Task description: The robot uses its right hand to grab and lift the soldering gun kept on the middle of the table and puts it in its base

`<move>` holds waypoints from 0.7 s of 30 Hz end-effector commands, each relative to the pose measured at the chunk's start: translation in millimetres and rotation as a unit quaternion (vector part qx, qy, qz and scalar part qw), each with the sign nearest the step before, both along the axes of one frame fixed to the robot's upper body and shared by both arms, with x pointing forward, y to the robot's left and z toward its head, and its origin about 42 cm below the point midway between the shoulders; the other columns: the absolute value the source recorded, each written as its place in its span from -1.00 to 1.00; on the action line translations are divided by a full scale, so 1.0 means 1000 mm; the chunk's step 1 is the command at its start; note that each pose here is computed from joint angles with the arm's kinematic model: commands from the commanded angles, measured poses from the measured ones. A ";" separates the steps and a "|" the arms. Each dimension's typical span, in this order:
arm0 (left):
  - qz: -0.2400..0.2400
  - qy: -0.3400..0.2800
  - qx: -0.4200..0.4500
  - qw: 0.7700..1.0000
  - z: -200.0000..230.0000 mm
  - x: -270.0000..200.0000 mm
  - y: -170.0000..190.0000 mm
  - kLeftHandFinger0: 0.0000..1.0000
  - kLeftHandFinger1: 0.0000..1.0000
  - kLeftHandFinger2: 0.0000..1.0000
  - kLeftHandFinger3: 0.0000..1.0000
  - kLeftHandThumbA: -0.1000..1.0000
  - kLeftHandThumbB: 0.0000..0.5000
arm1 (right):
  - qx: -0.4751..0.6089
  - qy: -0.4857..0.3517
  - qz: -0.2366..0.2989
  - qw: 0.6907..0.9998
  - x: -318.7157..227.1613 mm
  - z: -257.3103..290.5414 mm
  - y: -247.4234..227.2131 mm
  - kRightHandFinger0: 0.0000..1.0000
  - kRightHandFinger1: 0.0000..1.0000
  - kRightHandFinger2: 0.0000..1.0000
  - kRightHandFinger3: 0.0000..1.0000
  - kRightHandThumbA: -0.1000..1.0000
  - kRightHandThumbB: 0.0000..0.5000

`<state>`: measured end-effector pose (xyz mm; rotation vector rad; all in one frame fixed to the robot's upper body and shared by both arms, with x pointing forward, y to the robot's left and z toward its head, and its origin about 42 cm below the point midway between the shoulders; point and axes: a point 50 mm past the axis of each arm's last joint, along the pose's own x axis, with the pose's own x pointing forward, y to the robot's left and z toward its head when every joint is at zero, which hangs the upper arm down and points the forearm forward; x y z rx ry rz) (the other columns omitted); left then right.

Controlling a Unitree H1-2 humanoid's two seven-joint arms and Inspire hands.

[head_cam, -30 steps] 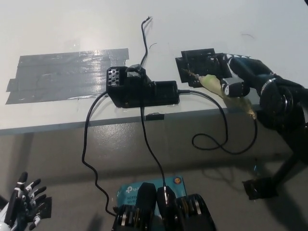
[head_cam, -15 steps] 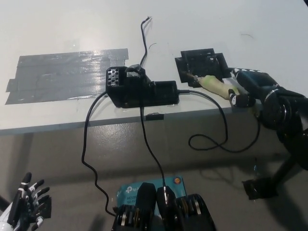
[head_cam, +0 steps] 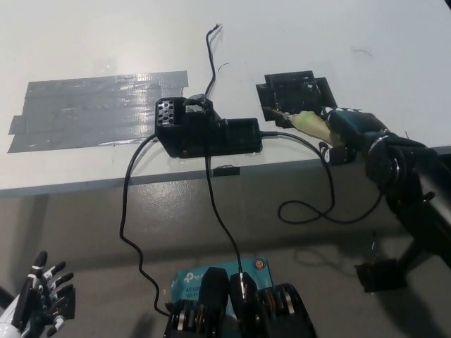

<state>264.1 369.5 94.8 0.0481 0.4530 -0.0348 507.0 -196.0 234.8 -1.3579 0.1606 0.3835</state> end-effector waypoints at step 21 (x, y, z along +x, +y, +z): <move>-0.032 -0.009 0.024 0.999 0.015 0.012 0.001 1.00 1.00 1.00 1.00 1.00 -0.95 | -0.043 0.018 -0.025 0.999 0.013 -0.004 -0.029 1.00 1.00 1.00 1.00 -0.26 -0.02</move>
